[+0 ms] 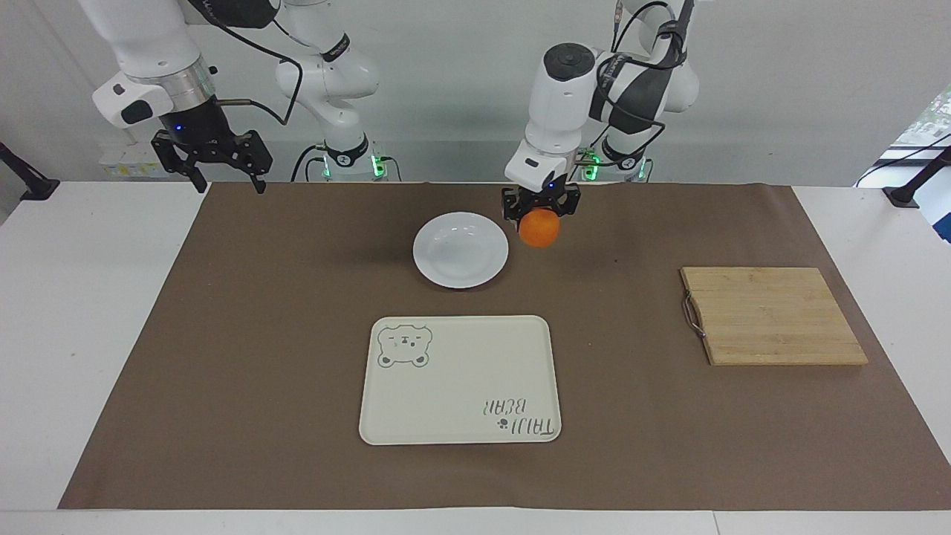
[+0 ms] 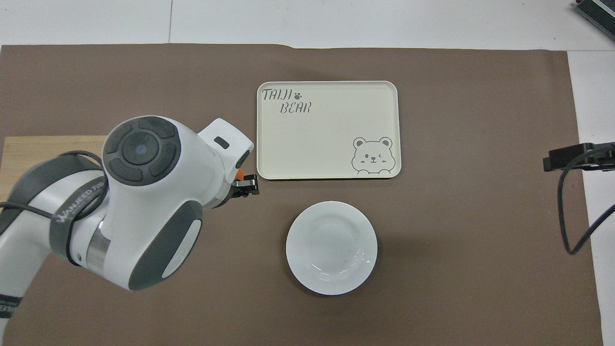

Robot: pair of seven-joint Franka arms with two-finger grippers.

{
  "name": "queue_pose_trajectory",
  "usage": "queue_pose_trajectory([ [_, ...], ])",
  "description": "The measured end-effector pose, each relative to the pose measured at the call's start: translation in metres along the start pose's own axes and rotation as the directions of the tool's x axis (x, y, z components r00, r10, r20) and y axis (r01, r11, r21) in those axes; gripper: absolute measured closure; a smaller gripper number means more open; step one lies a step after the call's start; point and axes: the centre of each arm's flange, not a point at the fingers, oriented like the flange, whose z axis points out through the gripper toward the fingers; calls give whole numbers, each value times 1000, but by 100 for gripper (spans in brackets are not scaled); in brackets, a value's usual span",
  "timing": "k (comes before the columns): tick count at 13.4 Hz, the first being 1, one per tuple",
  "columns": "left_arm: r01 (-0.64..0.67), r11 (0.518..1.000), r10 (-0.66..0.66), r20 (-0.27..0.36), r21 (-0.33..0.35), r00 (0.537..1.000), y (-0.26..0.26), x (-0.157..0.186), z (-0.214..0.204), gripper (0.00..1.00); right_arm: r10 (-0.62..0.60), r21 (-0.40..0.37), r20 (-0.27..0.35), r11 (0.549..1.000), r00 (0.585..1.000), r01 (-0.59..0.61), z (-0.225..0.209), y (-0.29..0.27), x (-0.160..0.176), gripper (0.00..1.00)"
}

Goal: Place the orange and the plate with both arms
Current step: 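Carry the orange with the left gripper over the white plate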

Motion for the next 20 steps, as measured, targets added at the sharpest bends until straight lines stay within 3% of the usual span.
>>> queue_pose_trajectory([
  [7,8,1000,-8,-2,-29,1000,65,-48,76,33,0,0,0,1000,1000,0,0,0,0,0],
  [15,-8,1000,8,42,11,999,94,-83,158,33,0,0,0,1000,1000,0,0,0,0,0],
  [18,-2,1000,2,34,4,999,93,-79,150,1,0,0,0,1000,1000,0,0,0,0,0],
  [20,12,1000,-12,23,-2,1000,88,-72,120,0,0,0,0,1000,1000,0,0,0,0,0],
])
